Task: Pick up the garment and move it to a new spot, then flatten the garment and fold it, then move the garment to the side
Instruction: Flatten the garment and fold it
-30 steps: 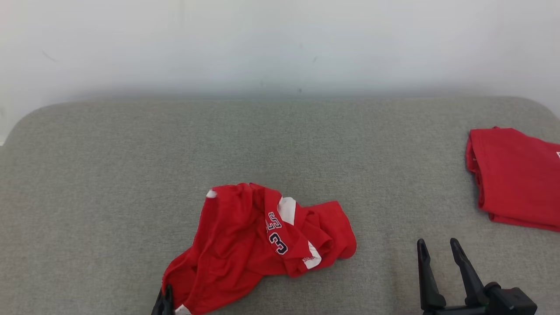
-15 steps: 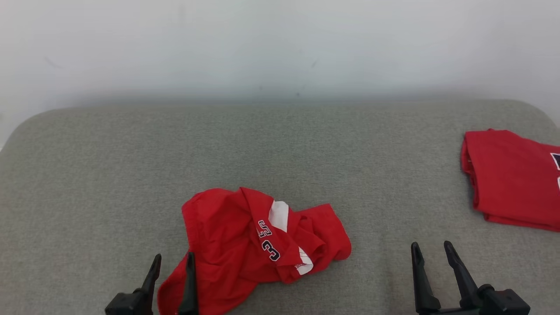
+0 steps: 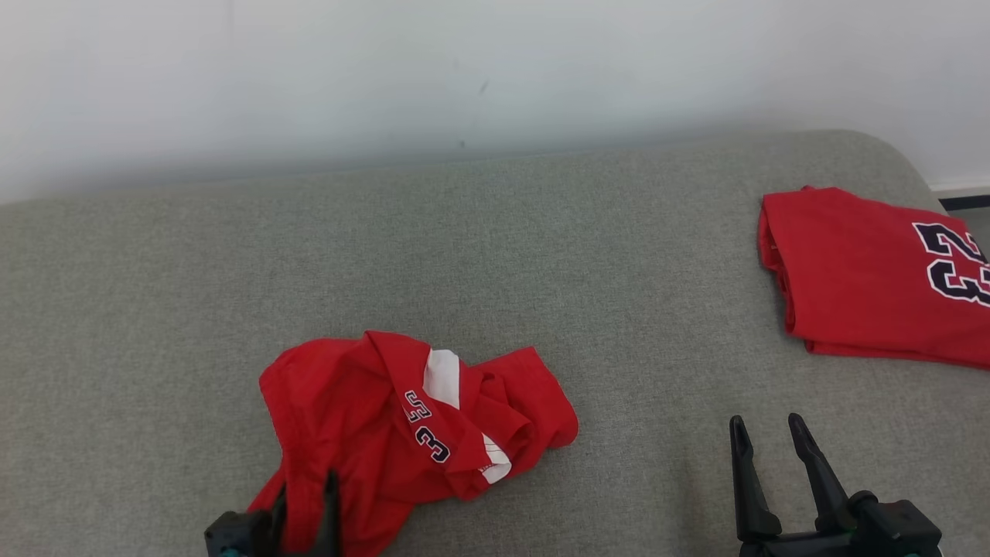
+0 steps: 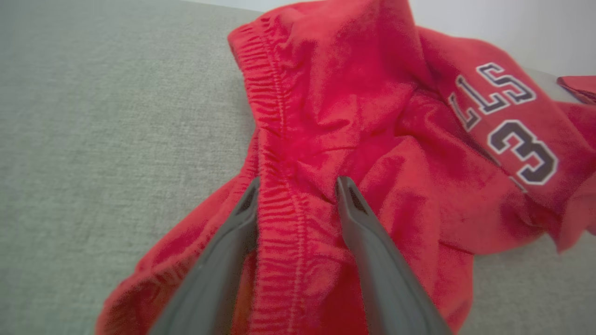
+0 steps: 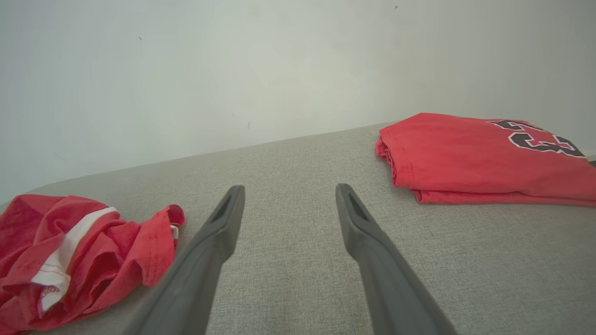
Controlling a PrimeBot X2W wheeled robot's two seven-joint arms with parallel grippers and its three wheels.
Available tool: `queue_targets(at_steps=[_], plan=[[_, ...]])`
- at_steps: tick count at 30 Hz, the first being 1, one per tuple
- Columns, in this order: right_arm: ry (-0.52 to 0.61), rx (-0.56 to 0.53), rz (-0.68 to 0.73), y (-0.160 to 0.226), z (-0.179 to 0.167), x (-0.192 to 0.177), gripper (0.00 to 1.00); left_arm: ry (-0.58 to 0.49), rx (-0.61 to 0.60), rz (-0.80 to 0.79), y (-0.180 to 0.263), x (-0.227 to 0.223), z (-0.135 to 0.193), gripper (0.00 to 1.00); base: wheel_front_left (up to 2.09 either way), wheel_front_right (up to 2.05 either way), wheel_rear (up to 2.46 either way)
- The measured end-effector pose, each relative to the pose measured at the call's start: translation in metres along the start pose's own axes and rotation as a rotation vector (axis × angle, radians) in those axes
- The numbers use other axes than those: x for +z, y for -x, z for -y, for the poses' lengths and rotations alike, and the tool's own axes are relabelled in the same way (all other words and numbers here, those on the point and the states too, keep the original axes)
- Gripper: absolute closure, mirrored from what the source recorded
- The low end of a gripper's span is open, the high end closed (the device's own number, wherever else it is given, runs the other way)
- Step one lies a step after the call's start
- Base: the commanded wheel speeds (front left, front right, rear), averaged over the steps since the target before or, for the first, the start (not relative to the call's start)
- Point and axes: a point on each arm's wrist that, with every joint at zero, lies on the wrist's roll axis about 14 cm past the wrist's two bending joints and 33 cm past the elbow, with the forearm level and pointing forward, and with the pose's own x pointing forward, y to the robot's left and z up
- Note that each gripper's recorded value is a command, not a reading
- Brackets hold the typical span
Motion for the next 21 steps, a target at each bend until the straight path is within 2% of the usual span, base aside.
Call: queue_targets(at_steps=[1,3,6,9,14,17,21], plan=[[0.001,-0.005,-0.002,0.0,0.002,0.0,0.0,-0.001,0.004,-0.027,0.0,-0.008,-0.001,0.59,0.0,0.0,0.0],[0.002,-0.012,-0.006,0.0,0.004,-0.002,0.0,0.004,0.004,-0.035,-0.003,-0.01,-0.002,1.0,0.0,0.0,0.0],[0.003,-0.015,-0.004,-0.002,0.005,-0.001,0.0,0.0,-0.006,-0.019,-0.011,-0.003,-0.001,1.0,0.0,0.0,0.0],[0.003,-0.011,0.0,-0.005,0.004,0.0,0.0,0.0,-0.037,0.064,-0.022,0.025,0.006,1.0,0.0,0.0,0.0],[0.004,-0.011,0.0,-0.006,0.004,0.0,0.0,0.013,-0.137,0.203,-0.038,0.076,0.035,1.0,0.0,0.0,0.0],[0.004,-0.01,0.004,-0.007,0.003,0.001,0.0,-0.006,-0.18,0.269,-0.052,0.105,0.048,1.0,0.0,0.0,0.0],[0.007,-0.025,0.014,-0.007,0.008,0.005,0.0,-0.063,-0.191,0.292,-0.073,0.128,0.043,1.0,0.0,0.0,0.0]])
